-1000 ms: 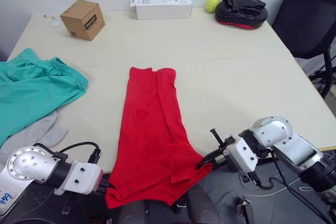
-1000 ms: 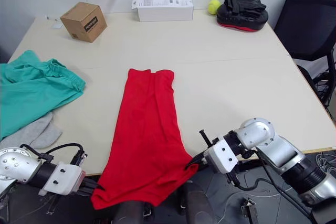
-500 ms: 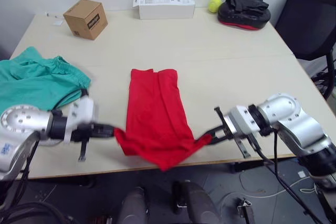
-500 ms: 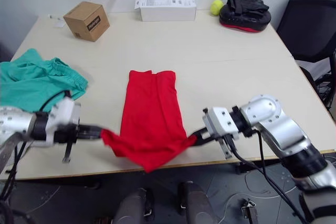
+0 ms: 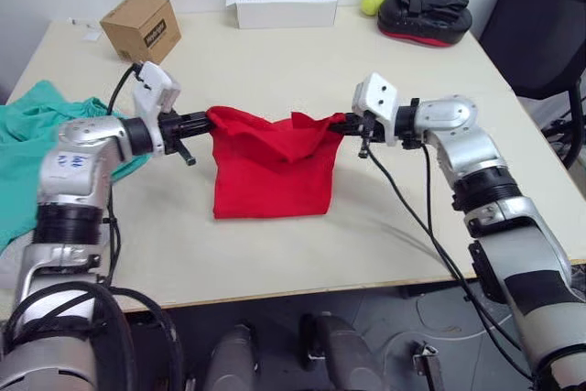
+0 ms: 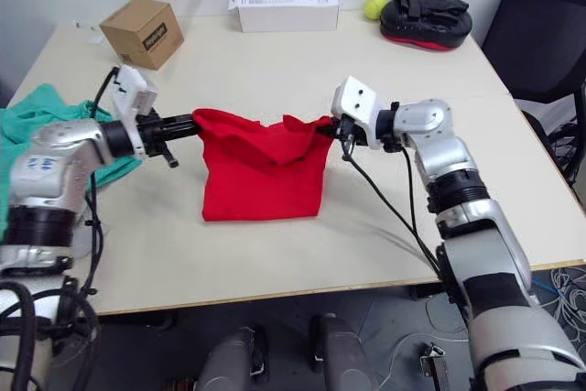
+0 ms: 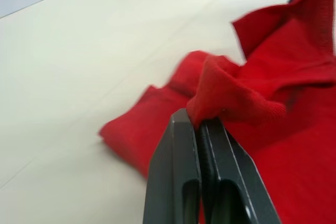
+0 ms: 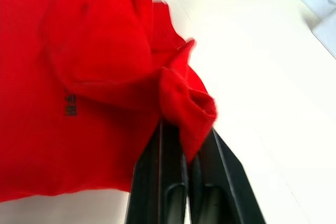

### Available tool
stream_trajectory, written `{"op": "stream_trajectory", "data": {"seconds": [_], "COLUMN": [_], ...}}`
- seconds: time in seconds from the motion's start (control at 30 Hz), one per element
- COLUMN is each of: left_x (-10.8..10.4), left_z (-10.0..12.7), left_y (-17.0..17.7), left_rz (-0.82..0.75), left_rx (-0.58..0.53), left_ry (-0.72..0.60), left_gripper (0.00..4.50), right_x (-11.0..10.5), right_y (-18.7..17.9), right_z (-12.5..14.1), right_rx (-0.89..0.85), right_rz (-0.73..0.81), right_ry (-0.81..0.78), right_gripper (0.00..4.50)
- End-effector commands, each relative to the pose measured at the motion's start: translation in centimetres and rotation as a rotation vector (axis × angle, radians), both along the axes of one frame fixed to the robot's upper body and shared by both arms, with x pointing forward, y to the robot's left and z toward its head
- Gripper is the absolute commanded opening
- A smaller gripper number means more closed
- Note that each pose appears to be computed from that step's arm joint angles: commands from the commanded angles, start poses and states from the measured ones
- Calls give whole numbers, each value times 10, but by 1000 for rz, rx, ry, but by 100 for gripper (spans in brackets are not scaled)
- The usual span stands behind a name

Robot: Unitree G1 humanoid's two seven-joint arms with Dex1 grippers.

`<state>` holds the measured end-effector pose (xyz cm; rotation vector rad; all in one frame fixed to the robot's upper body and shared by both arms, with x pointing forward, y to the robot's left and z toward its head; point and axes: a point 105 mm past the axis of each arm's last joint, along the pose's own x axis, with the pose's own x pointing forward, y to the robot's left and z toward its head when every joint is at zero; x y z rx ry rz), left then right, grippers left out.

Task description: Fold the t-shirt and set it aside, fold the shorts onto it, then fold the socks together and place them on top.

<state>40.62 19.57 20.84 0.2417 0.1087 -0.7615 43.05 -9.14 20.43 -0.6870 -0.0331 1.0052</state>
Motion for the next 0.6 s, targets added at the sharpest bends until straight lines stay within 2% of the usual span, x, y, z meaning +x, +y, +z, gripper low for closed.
{"op": "stream_trajectory", "data": {"seconds": [0.03,0.13,0.3,0.37,0.4,0.47,0.6], "left_x": [16,28,34,33,32,32,32], "left_z": [-3,-16,-28,-34,-35,-36,-30], "left_y": [5,10,17,19,19,21,29], "left_rz": [57,126,182,186,179,189,220], "left_rx": [25,-4,-40,-42,-49,-69,-103], "left_ry": [-31,13,87,121,130,151,164], "left_gripper": [0,0,0,46,63,125,255], "right_x": [11,18,20,19,20,21,25], "right_y": [5,11,14,15,15,15,9], "right_z": [8,4,-4,-6,-7,-10,-12], "right_rx": [5,81,133,149,157,179,225], "right_rz": [-55,-102,-124,-122,-134,-159,-234], "right_ry": [-54,21,127,163,180,228,285], "right_gripper": [2,2,2,0,22,72,211]}}
